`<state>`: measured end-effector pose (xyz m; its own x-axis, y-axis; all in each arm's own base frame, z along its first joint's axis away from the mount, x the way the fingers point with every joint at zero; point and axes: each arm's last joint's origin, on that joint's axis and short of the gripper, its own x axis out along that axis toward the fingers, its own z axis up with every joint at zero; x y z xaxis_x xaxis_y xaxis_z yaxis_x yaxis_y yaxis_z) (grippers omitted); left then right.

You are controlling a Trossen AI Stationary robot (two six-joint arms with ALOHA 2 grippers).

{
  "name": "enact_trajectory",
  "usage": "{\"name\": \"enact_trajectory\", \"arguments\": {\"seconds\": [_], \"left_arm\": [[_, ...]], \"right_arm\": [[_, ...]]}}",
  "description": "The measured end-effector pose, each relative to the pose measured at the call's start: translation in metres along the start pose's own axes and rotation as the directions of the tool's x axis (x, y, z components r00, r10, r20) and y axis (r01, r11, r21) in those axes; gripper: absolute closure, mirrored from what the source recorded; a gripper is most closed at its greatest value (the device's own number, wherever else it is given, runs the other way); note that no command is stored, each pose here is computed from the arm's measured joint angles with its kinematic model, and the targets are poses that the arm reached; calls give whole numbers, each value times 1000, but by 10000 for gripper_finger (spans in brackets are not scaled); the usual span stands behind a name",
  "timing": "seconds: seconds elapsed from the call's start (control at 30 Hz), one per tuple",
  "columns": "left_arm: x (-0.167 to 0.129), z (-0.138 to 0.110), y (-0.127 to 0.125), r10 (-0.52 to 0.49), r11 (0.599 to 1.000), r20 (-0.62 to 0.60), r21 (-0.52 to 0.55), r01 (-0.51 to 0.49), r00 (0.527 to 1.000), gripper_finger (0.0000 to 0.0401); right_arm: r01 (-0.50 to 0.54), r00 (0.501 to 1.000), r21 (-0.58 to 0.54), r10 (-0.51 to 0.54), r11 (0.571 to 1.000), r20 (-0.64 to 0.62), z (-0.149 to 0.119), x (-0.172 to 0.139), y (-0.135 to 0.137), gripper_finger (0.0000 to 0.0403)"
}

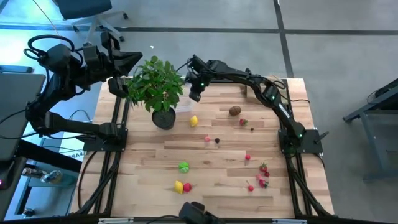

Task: Pick and placing Produce into tupperware
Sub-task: Move the transparent bin to the top center of the table

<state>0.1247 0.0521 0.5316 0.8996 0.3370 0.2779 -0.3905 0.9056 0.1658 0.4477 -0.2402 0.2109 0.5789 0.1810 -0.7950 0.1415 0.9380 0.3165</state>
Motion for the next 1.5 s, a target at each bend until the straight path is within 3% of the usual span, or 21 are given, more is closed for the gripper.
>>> {"name": "enact_trajectory", "arguments": {"seconds": [0.4, 0.63, 0.87, 1.1, 1.3, 1.5], "left_arm": [[0, 0, 0, 0, 1000, 0, 26, 0, 1000, 400], [0, 0, 0, 0, 999, 0, 42, 0, 1000, 400], [0, 0, 0, 0, 999, 0, 45, 0, 1000, 400], [0, 0, 0, 1, 999, 1, 45, -1, 1000, 400], [0, 0, 0, 1, 999, 1, 45, -1, 1000, 400], [0, 0, 0, 1, 999, 1, 44, -1, 1000, 400]], "right_arm": [[59, 979, -138, -84, 989, -187, -12, 13, 29, 402], [73, 969, -194, -116, 978, -220, -13, 20, 46, 402], [158, 903, -260, -246, 953, -352, -25, 19, 49, 402], [241, 833, -254, -334, 937, -442, -33, 11, 43, 402], [231, 803, -223, -315, 947, -505, -39, 7, 48, 402], [142, 802, -158, -208, 977, -561, -44, 9, 63, 402]]}}
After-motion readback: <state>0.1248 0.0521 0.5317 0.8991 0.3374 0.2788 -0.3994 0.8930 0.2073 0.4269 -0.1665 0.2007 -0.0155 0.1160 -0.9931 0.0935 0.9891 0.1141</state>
